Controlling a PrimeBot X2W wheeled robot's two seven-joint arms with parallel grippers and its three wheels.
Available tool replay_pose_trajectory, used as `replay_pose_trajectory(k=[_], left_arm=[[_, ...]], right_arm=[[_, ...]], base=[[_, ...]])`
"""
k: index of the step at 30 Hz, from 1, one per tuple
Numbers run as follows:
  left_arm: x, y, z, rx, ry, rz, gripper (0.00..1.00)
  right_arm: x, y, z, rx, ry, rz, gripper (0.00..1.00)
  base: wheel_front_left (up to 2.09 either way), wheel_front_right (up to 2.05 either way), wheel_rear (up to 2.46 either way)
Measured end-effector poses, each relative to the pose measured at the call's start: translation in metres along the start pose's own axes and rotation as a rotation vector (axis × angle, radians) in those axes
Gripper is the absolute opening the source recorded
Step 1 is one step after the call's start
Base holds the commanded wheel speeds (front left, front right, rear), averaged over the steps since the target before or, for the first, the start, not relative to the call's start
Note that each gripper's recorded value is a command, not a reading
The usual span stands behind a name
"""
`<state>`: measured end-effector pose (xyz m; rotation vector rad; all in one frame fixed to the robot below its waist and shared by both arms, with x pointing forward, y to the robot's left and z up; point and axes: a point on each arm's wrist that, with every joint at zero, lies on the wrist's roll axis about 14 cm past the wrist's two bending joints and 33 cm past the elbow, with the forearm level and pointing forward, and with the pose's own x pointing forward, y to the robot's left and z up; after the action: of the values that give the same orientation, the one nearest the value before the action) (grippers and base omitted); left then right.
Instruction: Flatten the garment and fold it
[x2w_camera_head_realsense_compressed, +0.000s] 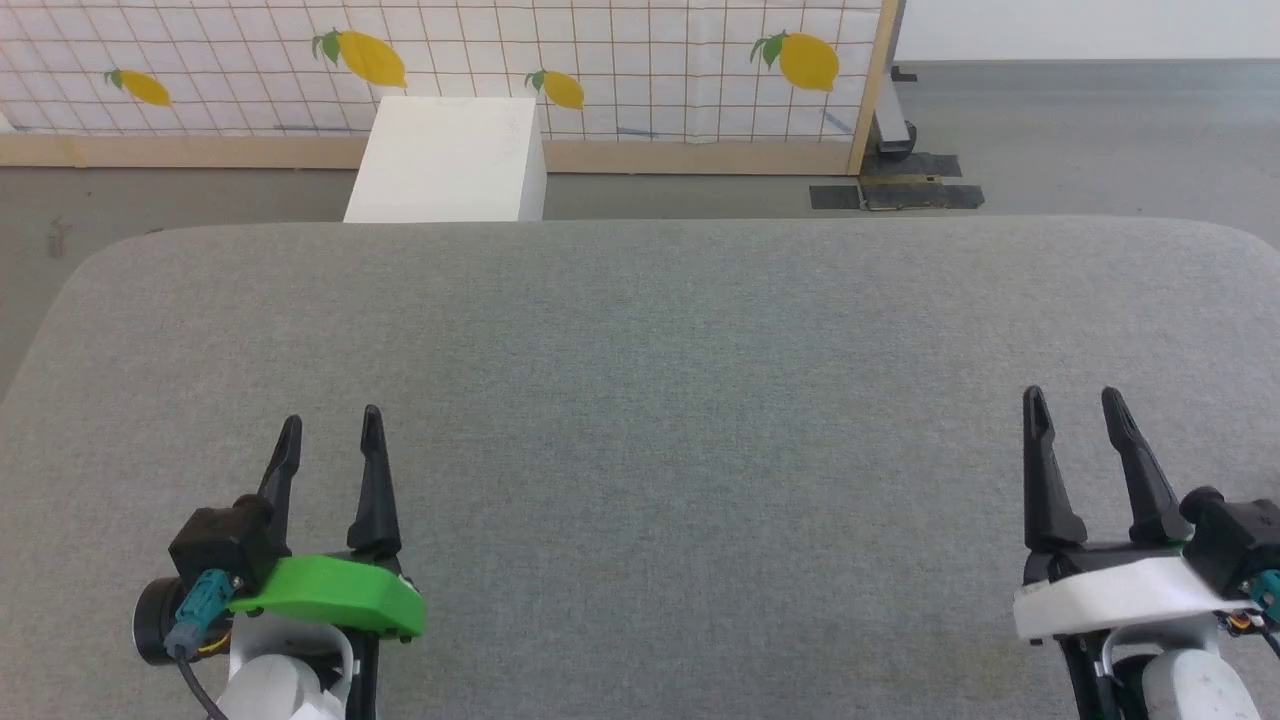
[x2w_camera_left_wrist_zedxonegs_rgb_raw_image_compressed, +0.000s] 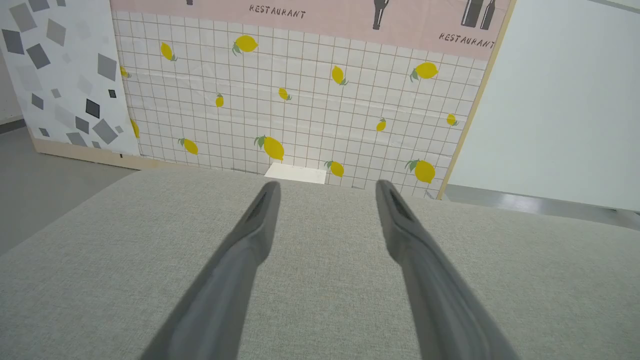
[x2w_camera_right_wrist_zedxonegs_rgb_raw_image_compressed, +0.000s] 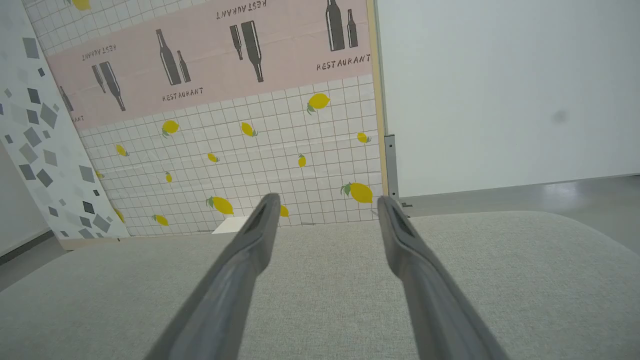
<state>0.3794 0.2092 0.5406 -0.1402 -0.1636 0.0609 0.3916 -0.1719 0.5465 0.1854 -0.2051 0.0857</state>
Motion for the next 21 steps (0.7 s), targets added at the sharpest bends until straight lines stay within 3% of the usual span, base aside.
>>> replay_pose_trajectory(k=[21], left_arm=[[-0.014,0.003,-0.029,0.008,0.082,0.029,1.0]], right_arm=[[-0.02,0.009,-0.027,0.009,0.091,0.024,1.0]], base=[[0.0,0.0,0.0]])
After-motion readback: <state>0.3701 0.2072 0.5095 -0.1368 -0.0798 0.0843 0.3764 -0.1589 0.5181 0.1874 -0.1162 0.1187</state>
